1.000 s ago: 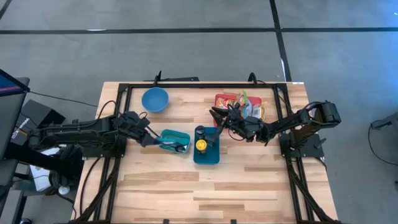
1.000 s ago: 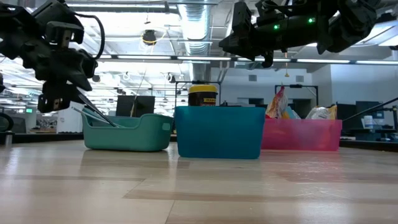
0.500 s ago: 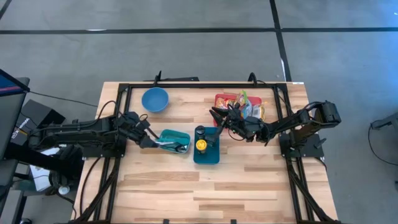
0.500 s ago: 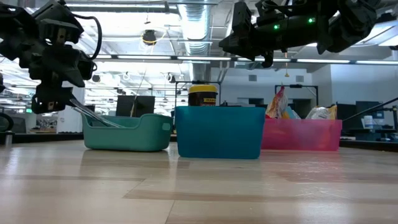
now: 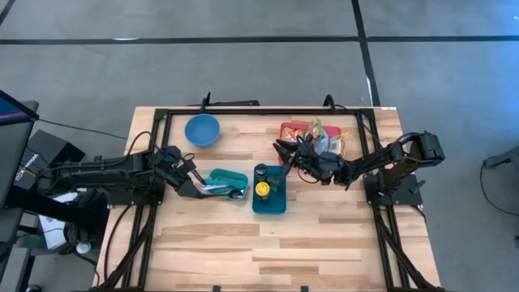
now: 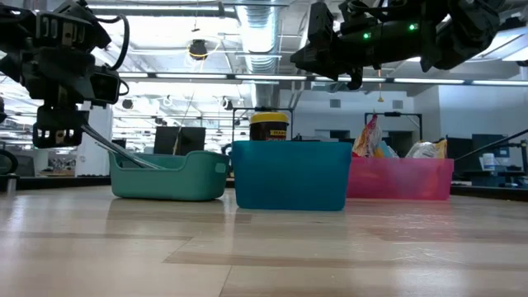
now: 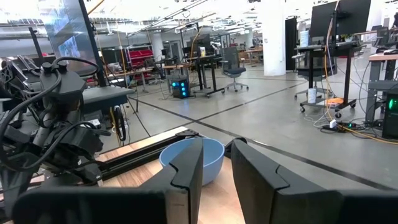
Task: Pick & Place Food Item
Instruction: Put the black spoon into the green bin
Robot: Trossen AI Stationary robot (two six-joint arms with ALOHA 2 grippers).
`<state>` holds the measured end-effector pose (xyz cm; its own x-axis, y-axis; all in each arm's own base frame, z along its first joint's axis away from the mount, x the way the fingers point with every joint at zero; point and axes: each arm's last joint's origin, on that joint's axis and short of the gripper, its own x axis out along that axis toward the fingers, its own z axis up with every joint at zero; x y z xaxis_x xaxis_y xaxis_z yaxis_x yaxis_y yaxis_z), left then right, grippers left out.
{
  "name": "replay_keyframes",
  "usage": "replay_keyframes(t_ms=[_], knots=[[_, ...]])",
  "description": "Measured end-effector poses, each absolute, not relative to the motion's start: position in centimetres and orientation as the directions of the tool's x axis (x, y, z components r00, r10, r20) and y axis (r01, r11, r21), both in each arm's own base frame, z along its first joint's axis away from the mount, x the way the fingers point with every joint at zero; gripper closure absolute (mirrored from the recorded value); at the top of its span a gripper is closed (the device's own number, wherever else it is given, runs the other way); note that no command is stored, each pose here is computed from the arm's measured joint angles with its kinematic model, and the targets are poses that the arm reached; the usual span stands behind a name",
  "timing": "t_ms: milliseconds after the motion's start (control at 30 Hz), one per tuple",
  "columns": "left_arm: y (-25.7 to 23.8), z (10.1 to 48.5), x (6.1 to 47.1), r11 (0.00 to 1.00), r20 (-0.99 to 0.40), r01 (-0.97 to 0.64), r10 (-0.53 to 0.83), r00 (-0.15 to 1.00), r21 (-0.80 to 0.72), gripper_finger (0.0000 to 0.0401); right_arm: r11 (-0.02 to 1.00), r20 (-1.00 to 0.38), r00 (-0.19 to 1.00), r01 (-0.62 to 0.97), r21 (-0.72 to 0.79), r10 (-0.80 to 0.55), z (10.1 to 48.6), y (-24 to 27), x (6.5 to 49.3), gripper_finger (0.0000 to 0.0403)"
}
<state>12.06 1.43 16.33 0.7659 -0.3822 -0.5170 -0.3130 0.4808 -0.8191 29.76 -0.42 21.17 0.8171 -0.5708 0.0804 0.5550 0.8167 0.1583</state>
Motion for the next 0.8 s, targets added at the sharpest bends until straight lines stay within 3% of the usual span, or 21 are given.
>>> replay_keyframes(t_ms=[367,633,800], knots=[[1.6,16.5,12.2,0.499,-0.519,-0.323,-0.325,0.79,-0.804,0.0216,0.816,0.08,0.816,0.556,0.158,-0.572,21.2,-0.5,29.8,0.0324],[3.0,18.5,13.2,0.523,-0.334,-0.182,-0.214,0.918,-0.833,0.0216,0.815,0.081,0.816,0.557,0.159,-0.573,21.2,-0.5,29.8,0.0324],[3.6,17.8,12.7,0.489,-0.4,-0.273,-0.176,0.899,-0.828,0.0216,0.815,0.081,0.816,0.557,0.159,-0.573,21.2,-0.5,29.8,0.0324]])
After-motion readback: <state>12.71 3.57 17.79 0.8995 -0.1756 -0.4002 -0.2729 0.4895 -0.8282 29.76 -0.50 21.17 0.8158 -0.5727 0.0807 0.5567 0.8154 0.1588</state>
